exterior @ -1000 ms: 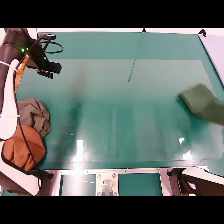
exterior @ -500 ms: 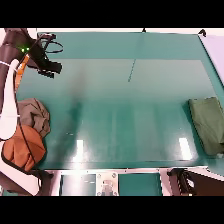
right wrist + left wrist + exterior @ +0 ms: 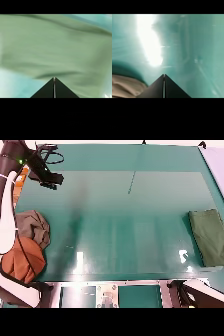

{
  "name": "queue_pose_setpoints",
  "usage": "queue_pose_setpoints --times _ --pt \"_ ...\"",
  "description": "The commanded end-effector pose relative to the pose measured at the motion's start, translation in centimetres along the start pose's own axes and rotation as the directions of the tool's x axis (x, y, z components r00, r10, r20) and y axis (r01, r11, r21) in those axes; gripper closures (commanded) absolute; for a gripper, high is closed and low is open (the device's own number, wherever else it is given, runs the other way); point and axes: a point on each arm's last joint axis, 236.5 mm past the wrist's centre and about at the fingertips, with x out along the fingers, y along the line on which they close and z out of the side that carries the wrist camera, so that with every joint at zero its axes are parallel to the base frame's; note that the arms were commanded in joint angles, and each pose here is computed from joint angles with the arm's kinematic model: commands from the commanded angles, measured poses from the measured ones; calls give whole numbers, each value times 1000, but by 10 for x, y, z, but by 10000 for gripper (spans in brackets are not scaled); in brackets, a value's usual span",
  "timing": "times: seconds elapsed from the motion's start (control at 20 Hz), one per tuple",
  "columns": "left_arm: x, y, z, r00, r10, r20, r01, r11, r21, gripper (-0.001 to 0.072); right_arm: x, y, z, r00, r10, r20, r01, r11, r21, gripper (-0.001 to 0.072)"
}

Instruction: Fold the shirts.

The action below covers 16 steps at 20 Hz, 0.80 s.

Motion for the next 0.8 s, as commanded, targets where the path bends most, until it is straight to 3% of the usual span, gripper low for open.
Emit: queue_pose_setpoints --times 0.0,0.15,0.3,0.45,0.75 --pt "-8 -40 -19 988 -156 -2 156 988 -12 683 -19 142 -36 971 240 -16 -231 913 -337 697" --pt "-10 -53 -71 985 -171 -22 170 985 -32 683 -10 192 -143 950 238 -204 -313 742 -593 697" --pt "-3 -64 -139 981 -194 -8 193 976 -100 683 7 175 -252 917 156 -367 -382 607 -696 697" --pt "10 -72 -198 977 -212 -10 208 966 -155 682 19 144 -329 881 97 -462 -439 532 -724 697" --pt "14 -73 -222 977 -213 -26 206 966 -156 681 10 131 -386 834 27 -551 -512 410 -754 695"
